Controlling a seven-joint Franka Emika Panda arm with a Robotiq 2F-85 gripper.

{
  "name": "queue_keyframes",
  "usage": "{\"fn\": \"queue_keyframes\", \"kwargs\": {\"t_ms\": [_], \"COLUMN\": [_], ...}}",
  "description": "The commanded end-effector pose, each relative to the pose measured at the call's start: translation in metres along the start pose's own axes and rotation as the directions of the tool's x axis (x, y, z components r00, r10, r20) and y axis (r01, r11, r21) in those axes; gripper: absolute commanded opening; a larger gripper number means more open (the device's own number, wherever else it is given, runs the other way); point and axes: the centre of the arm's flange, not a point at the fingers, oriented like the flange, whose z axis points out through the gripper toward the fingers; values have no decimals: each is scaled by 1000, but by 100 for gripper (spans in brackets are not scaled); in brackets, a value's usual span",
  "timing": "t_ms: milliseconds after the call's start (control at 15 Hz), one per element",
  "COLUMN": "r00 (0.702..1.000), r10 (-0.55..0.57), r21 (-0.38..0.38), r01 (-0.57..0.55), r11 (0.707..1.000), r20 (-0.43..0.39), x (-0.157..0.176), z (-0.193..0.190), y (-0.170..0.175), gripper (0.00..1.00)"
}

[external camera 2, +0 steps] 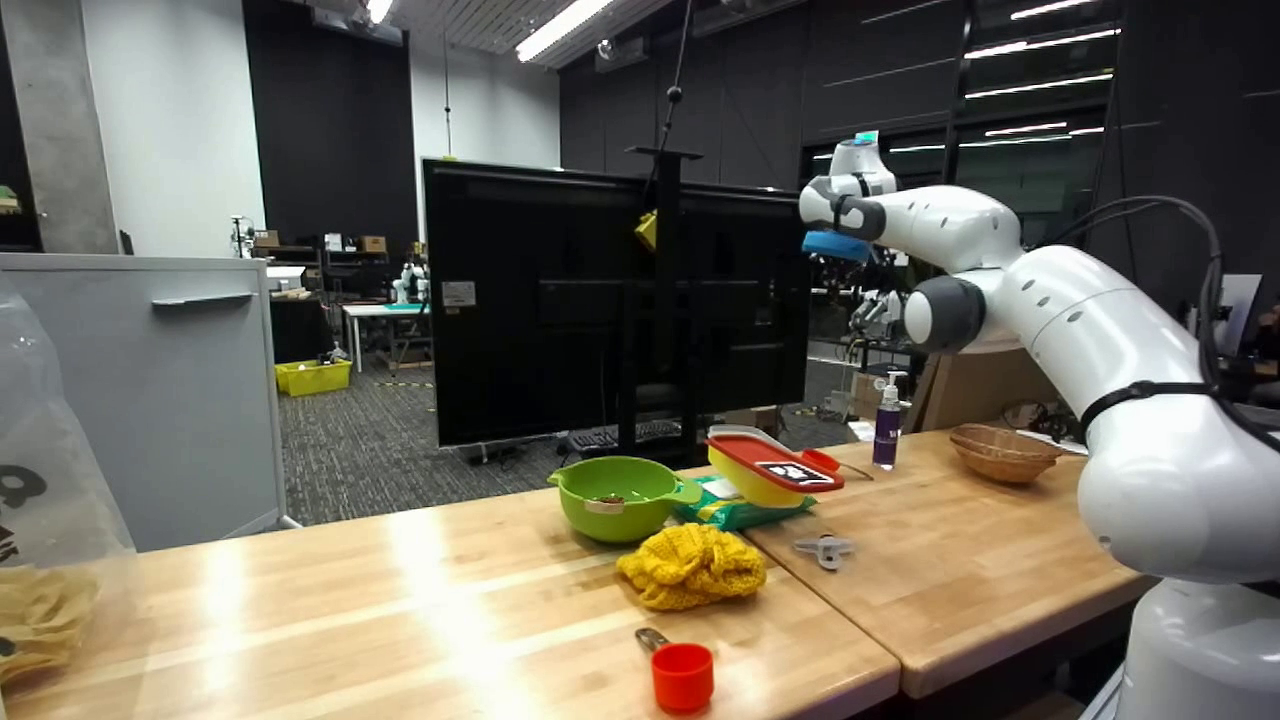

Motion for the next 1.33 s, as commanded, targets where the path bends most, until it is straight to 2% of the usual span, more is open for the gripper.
{"fn": "queue_keyframes", "kwargs": {"t_ms": [0,133,333,467,867,1133,1267], "r00": [995,987,976,969,962,960,956], "r10": [96,161,220,248,270,280,294], "r21": [-67,-127,-260,-312,-379,-460,-471], "r01": [-95,-157,-214,-236,-236,-247,-262], "r11": [993,979,942,920,895,853,842], "r20": [13,21,-8,-2,37,3,-7], "x": [-71,-81,-96,-108,-145,-166,-176], "z": [-6,-2,4,7,13,18,19], "y": [29,25,20,16,0,-9,-13], "gripper": [3,3,3,3,3,3,3]}}
